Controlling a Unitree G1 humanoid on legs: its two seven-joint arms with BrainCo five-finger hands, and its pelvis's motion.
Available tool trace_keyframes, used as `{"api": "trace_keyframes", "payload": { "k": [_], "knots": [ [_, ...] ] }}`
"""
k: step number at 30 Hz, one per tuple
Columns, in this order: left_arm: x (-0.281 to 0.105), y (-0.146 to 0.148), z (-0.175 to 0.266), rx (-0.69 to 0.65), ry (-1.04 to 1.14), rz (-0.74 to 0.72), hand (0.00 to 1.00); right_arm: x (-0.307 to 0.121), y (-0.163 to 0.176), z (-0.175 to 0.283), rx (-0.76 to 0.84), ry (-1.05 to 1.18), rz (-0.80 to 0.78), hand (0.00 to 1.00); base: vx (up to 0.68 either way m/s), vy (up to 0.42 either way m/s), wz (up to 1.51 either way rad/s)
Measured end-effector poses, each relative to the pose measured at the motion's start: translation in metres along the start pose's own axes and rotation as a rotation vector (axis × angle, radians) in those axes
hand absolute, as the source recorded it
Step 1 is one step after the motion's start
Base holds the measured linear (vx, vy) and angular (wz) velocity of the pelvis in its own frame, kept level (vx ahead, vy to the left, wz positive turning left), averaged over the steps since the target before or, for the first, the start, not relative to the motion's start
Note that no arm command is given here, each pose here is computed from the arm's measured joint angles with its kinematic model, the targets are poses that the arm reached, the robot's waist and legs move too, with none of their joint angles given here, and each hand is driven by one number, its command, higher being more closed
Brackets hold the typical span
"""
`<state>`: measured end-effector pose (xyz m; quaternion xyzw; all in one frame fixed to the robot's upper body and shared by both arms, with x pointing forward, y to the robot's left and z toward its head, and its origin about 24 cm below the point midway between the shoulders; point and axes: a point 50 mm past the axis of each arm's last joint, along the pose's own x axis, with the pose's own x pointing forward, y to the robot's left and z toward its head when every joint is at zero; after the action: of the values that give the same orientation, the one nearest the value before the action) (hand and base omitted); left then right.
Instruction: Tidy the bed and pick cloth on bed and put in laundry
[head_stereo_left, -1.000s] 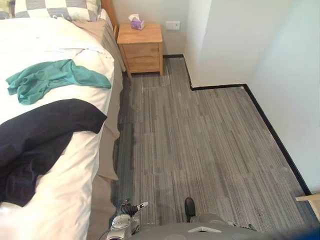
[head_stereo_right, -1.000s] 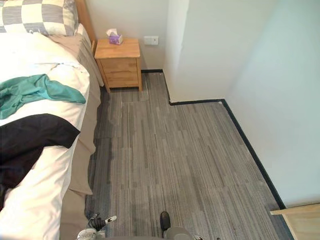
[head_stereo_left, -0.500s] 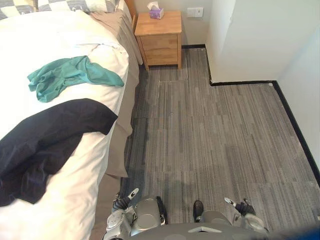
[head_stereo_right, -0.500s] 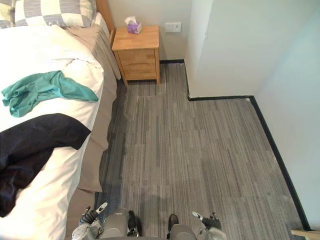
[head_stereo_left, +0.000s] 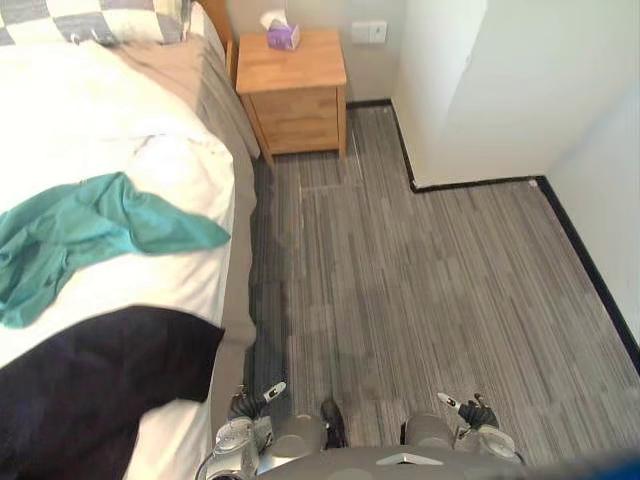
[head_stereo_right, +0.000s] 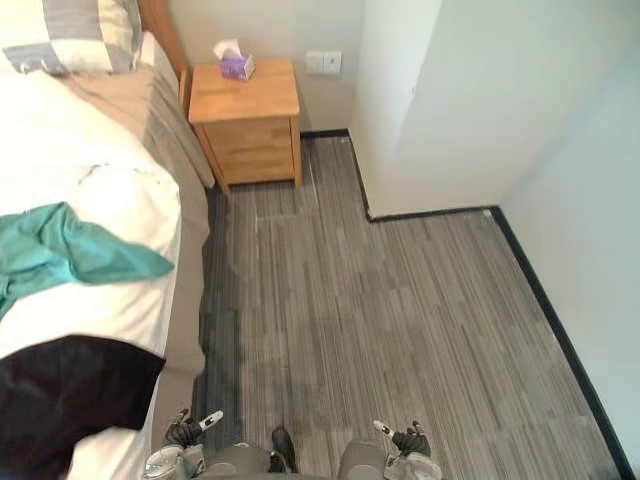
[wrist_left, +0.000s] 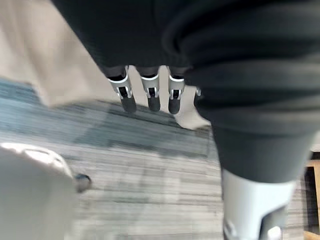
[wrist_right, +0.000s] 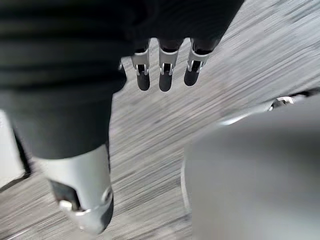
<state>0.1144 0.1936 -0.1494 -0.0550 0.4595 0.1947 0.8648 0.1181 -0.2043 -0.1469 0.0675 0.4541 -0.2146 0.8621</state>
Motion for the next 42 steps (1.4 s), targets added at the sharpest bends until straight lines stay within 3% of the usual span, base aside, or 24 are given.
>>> {"api": "trace_keyframes", "payload": {
  "k": [11,21,25,30,34,36,42],
  "knots": [
    [0.005,-0.025,0.017,-0.041,-0.034,-0.048,0.0,0.009,-0.003,0.021,-0.002,-0.036,-0.028,0.0,0.48,-0.282,0.41],
    [0.002,0.004,0.008,-0.213,-0.023,0.076,0.0,0.001,0.006,0.003,-0.029,-0.01,0.006,0.0,0.24,-0.142,0.09],
    [0.001,0.0,0.011,-0.247,-0.038,0.063,0.0,0.0,0.004,-0.002,-0.029,0.014,0.001,0.0,0.35,0.066,-0.26],
    [0.001,-0.002,0.011,-0.236,-0.039,0.054,0.0,-0.002,-0.005,-0.013,0.014,0.058,-0.041,0.0,0.52,0.198,-0.13],
    [0.004,0.011,0.014,-0.19,-0.046,0.068,0.0,-0.003,0.005,-0.023,0.032,0.112,-0.026,0.0,0.53,0.185,0.11],
    [0.001,0.014,-0.003,-0.152,0.008,0.071,0.0,-0.007,-0.015,-0.038,0.01,0.155,-0.071,0.0,0.36,0.26,0.03],
    [-0.001,0.028,-0.021,-0.081,0.092,0.098,0.0,-0.005,-0.029,-0.038,-0.069,0.177,-0.085,0.0,0.54,0.113,1.0]
  ]
}}
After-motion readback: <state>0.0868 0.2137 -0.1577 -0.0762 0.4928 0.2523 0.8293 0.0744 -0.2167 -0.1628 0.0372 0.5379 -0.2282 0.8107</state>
